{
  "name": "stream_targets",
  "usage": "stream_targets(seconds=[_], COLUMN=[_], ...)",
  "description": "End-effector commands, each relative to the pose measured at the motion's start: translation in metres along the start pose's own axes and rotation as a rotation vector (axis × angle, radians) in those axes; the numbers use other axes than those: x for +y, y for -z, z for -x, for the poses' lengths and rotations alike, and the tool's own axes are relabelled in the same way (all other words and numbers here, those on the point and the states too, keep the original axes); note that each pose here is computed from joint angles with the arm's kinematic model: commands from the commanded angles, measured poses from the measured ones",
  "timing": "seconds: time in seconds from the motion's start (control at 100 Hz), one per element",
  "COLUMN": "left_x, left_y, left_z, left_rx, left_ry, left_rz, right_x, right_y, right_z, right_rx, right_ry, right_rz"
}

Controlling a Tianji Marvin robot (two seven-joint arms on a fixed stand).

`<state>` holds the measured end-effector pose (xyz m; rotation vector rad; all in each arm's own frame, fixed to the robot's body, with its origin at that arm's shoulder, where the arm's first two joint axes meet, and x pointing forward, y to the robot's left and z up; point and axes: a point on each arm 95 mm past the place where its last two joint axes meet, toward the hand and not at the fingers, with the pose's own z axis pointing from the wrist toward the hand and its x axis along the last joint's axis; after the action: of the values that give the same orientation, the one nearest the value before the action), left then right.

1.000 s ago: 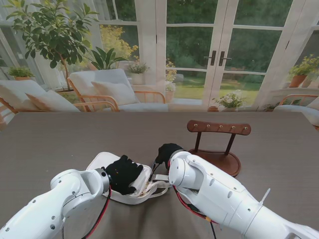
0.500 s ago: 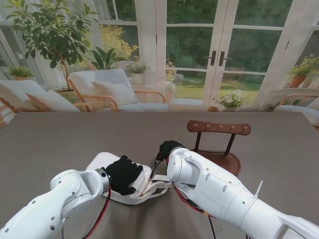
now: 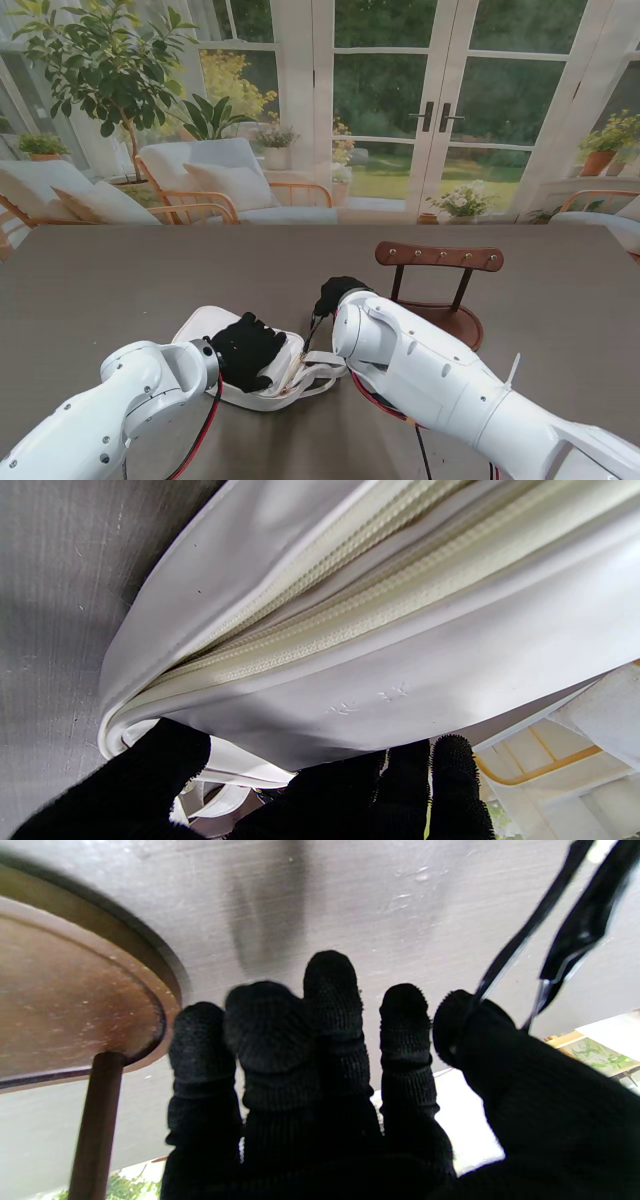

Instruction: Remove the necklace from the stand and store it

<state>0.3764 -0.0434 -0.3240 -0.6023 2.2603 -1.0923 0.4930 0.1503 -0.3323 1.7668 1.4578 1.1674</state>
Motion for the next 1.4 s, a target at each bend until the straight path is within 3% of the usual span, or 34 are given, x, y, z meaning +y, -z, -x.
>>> stream_targets(seconds=[0.0, 0.4, 0.89, 1.39], left_x=[0.049, 0.048, 0.048, 0.044], left_y=[0.000, -0.002, -0.002, 0.001], left_z=[-0.013, -0.011, -0.007, 0.003], left_rx=[0.034, 0.029, 0.022, 0.011], left_ry=[0.019, 0.022, 0.036, 0.046], left_rz=[0.158, 0.166, 0.177, 0.159], right_x=[0.009, 0.017, 0.025, 0.034], right_y=[-0.002, 0.004, 0.018, 0.025], right_z=[0.002, 0.006, 0.014, 0.012], right_rx=[-0.011, 0.013, 0.093, 0.174], right_ry=[0.003, 0.018, 0.191, 0.245], right_rz=[0.012, -0.012, -0.093, -0.191])
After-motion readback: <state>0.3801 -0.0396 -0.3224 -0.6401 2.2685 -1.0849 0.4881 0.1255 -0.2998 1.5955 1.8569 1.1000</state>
